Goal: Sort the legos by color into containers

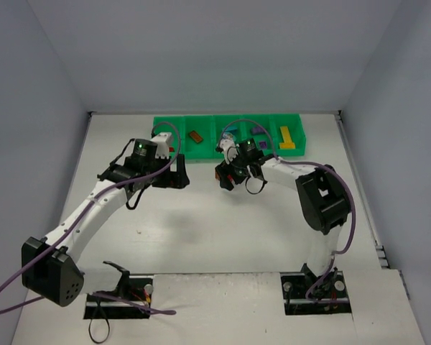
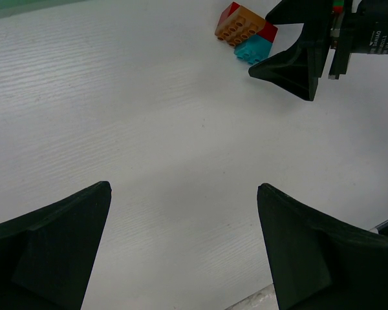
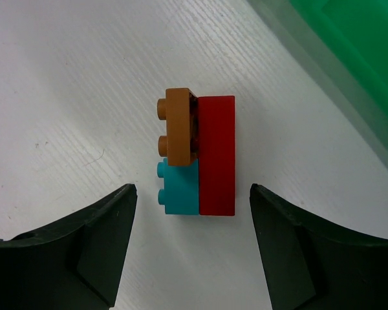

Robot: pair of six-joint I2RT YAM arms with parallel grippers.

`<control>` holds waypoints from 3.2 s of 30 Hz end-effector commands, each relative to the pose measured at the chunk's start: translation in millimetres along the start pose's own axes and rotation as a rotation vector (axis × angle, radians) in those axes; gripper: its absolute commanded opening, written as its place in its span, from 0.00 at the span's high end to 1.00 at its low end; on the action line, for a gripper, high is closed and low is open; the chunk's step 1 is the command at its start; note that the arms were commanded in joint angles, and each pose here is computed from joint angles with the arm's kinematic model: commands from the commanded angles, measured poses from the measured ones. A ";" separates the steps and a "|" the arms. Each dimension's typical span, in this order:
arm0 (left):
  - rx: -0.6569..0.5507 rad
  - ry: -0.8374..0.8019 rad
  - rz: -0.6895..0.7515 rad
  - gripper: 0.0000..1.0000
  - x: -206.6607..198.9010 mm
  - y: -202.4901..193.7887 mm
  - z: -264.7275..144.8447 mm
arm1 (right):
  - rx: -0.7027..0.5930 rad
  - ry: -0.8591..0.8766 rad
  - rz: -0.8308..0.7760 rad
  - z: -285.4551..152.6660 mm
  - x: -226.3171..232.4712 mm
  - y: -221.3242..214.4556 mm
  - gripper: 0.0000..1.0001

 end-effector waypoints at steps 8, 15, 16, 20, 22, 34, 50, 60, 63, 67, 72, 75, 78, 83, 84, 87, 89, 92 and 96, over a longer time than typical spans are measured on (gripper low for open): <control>-0.094 -0.001 -0.051 0.12 -4.8 13.0 -8.6 | -0.062 0.005 -0.053 7.9 -2.1 15.4 0.42; -0.143 -0.021 -0.120 0.12 -9.1 18.0 -6.4 | -0.079 -0.011 -0.059 5.2 -2.8 16.9 0.72; -0.142 -0.023 -0.121 0.12 -8.9 18.2 -6.1 | -0.082 -0.010 -0.060 3.5 -1.9 16.0 0.85; -0.148 -0.050 -0.074 0.12 -10.9 19.5 -8.1 | -0.106 0.024 -0.063 -6.1 4.8 17.2 1.00; -0.164 -0.076 -0.014 0.12 -12.5 21.2 -13.0 | -0.141 0.085 -0.074 -19.2 15.3 23.6 1.00; -0.261 -0.458 0.496 0.18 -42.3 36.6 -52.3 | -0.250 0.406 -0.215 -105.7 84.1 58.3 1.00; -0.247 -0.682 0.722 0.24 -60.0 61.7 -53.4 | -0.266 0.499 -0.300 -140.4 117.0 66.4 1.00; -0.224 -0.736 0.732 0.30 -65.3 67.3 -36.5 | -0.281 0.535 -0.312 -145.9 123.6 70.6 1.00; -0.217 -0.763 0.732 0.33 -70.3 68.7 -33.2 | -0.283 0.543 -0.314 -146.4 124.3 71.0 1.00; -0.203 -0.795 0.738 0.36 -76.5 66.7 -27.6 | -0.280 0.551 -0.312 -145.1 124.5 71.4 1.00; -0.171 -0.822 0.725 0.41 -77.7 62.4 -20.6 | -0.273 0.552 -0.308 -142.4 123.7 70.9 1.00; -0.162 -0.822 0.731 0.45 -76.7 60.9 -19.2 | -0.276 0.553 -0.310 -142.7 123.9 71.6 1.00; -0.161 -0.843 0.730 0.61 -77.8 59.8 -19.5 | -0.275 0.552 -0.309 -141.9 123.5 71.8 1.00; -0.147 -0.878 0.718 0.80 -79.1 55.2 -18.1 | -0.260 0.552 -0.298 -136.4 121.9 69.9 1.00; -0.140 -0.888 0.714 0.82 -79.4 52.3 -18.1 | -0.258 0.552 -0.295 -135.7 121.7 70.0 1.00; -0.129 -0.917 0.709 0.90 -79.6 46.0 -20.5 | -0.250 0.546 -0.281 -132.8 118.7 69.3 1.00; -0.120 -0.939 0.706 0.93 -78.7 39.0 -22.8 | -0.245 0.543 -0.267 -131.6 116.3 69.0 1.00; -0.094 -0.964 0.702 0.97 -76.8 24.5 -28.7 | -0.232 0.511 -0.223 -126.5 102.1 67.3 1.00; -0.090 -0.982 0.698 0.97 -76.4 17.1 -36.3 | -0.224 0.468 -0.161 -124.5 83.7 66.1 1.00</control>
Point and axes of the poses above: each gripper's point midway between its finger pads, its own z axis out along the fingers, its own x axis along the line the jaws close on, y = z × x, the point moved 8 cm from there along -z, back along the fingers, and after that the axes turned 5 degrees about z, right-handed, at the moved point
